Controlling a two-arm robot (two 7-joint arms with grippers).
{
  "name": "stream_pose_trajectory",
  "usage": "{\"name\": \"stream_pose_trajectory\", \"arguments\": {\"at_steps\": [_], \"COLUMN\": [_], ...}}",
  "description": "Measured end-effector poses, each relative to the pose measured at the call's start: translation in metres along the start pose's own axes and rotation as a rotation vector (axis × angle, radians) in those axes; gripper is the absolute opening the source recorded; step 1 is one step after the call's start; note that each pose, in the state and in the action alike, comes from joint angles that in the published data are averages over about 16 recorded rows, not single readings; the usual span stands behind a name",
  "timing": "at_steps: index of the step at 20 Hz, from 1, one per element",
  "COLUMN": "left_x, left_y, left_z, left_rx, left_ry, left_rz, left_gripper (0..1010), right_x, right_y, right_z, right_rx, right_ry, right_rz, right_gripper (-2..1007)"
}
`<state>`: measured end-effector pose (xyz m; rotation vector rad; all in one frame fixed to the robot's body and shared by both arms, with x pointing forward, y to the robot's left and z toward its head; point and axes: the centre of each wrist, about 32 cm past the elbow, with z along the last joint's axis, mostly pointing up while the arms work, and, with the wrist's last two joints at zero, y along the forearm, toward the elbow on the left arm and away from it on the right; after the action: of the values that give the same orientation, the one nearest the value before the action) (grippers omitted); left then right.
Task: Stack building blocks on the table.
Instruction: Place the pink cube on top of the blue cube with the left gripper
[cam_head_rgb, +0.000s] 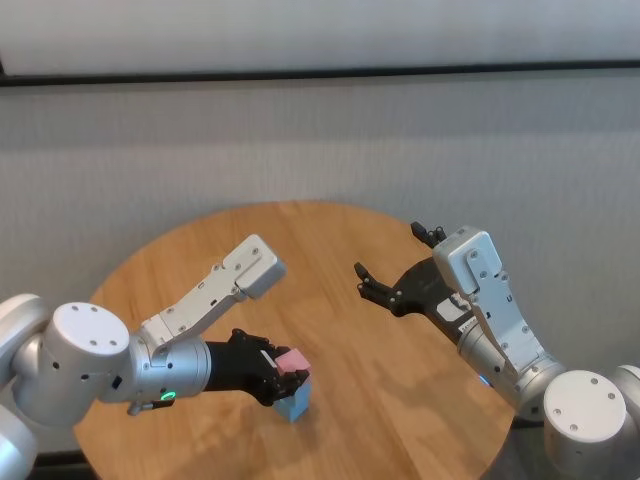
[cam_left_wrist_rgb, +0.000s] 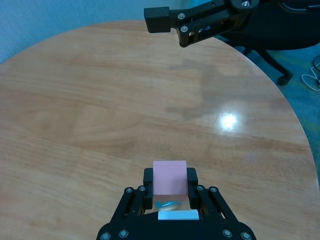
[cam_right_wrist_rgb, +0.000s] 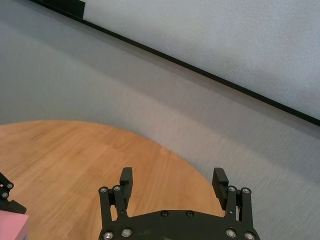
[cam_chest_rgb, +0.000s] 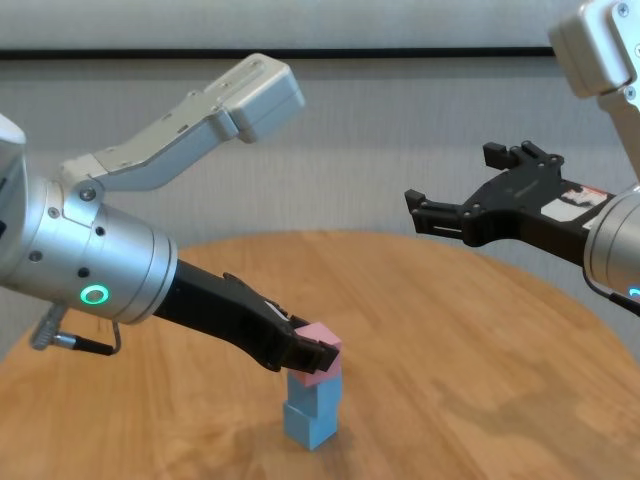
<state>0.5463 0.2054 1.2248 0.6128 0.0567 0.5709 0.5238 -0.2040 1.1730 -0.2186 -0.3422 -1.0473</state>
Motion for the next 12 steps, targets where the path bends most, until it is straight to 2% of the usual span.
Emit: {"name": "stream_pose_trajectory", "arguments": {"at_steps": [6, 12], "left_x": [0.0002, 0.0004], "left_y": [0.0001, 0.0004], "left_z": [0.0001, 0.0002], "left_rx": [0.0, -0.001], "left_ry": [0.001, 0.003], "left_rz": [-0.002, -0.004], "left_gripper": [443, 578], "right_x": [0.0, 0.0], "right_y": [0.0, 0.0], "right_z": [0.0, 0.0], "right_rx": [0.0, 0.0], "right_ry": [0.0, 0.0], "right_rz": [0.0, 0.0], "right_gripper": [1004, 1005]}}
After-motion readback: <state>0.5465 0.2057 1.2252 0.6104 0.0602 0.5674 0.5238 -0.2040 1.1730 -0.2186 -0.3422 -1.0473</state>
